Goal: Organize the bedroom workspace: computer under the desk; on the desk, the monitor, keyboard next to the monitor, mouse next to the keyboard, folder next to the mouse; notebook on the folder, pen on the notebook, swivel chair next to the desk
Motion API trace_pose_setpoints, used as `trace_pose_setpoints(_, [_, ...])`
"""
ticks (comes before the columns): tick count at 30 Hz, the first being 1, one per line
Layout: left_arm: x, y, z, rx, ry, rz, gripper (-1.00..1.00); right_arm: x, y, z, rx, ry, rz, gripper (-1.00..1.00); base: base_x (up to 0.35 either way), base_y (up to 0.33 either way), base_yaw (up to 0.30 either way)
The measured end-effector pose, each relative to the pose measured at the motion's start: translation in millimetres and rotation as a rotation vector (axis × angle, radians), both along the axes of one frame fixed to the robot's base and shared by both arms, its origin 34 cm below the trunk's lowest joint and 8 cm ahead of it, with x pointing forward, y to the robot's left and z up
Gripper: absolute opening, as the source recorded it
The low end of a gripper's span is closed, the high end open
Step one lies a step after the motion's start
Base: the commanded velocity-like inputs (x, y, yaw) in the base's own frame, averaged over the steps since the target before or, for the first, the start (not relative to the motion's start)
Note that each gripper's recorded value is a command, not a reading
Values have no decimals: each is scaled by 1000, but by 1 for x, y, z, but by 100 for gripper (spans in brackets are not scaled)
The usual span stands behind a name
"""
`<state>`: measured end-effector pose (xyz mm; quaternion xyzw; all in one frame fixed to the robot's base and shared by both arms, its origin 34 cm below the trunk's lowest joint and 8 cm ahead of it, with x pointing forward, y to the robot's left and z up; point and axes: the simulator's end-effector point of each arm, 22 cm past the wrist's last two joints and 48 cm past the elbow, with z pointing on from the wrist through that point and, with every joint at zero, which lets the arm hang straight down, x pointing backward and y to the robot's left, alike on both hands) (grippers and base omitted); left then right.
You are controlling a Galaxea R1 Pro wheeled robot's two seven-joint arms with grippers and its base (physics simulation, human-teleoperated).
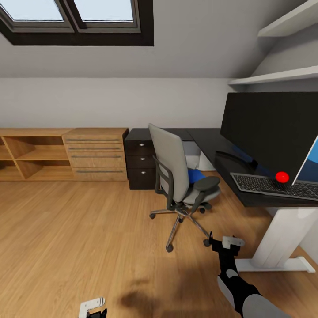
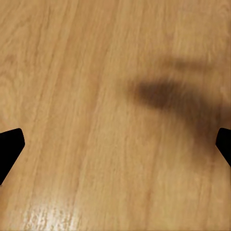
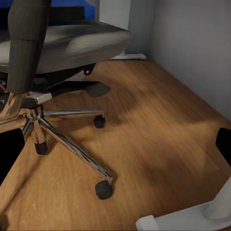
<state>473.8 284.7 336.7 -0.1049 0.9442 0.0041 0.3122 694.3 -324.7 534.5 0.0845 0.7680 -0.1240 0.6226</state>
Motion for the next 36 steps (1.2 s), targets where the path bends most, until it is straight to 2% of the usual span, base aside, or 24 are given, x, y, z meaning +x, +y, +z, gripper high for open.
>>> trace_pose_setpoints(9, [-1, 0, -17, 1, -5, -3, 100, -4, 0, -19, -2, -4, 2, 100, 0, 0, 0])
trace_pose_setpoints(14, [36, 5, 5, 7, -74, -10, 100, -6, 0, -29, -2, -4, 3, 100, 0, 0, 0])
trace_pose_setpoints(17, [47, 4, 13, -4, -52, -17, 100, -8, 0, -36, -2, -4, 3, 100, 0, 0, 0])
trace_pose_setpoints(18, [57, 3, 31, -21, -5, -25, 100, -9, 0, -38, -1, -3, 0, 100, 0, 0, 0])
trace_pose_setpoints(19, [62, 4, 37, -22, -9, -25, 100, -9, -1, -41, 0, -3, -1, 100, 0, 0, 0])
trace_pose_setpoints(23, [62, 2, 33, -31, -6, -23, 100, -12, -1, -50, 1, -3, -2, 100, 0, 0, 0])
trace_pose_setpoints(27, [52, -18, 13, -89, 5, -1, 100, -13, -1, -58, 0, -4, -2, 100, 0, 0, 0])
trace_pose_setpoints(28, [52, -22, 8, -104, -13, 11, 100, -14, -1, -60, 0, -6, -1, 100, 0, 0, 0])
trace_pose_setpoints(31, [56, -23, 3, -105, -76, 30, 100, -15, -1, -65, 0, -8, -3, 100, 0, 0, 0])
trace_pose_setpoints(36, [67, -18, 2, -73, -196, 40, 100, -18, -1, -78, 0, 0, -5, 100, 0, 0, 0])
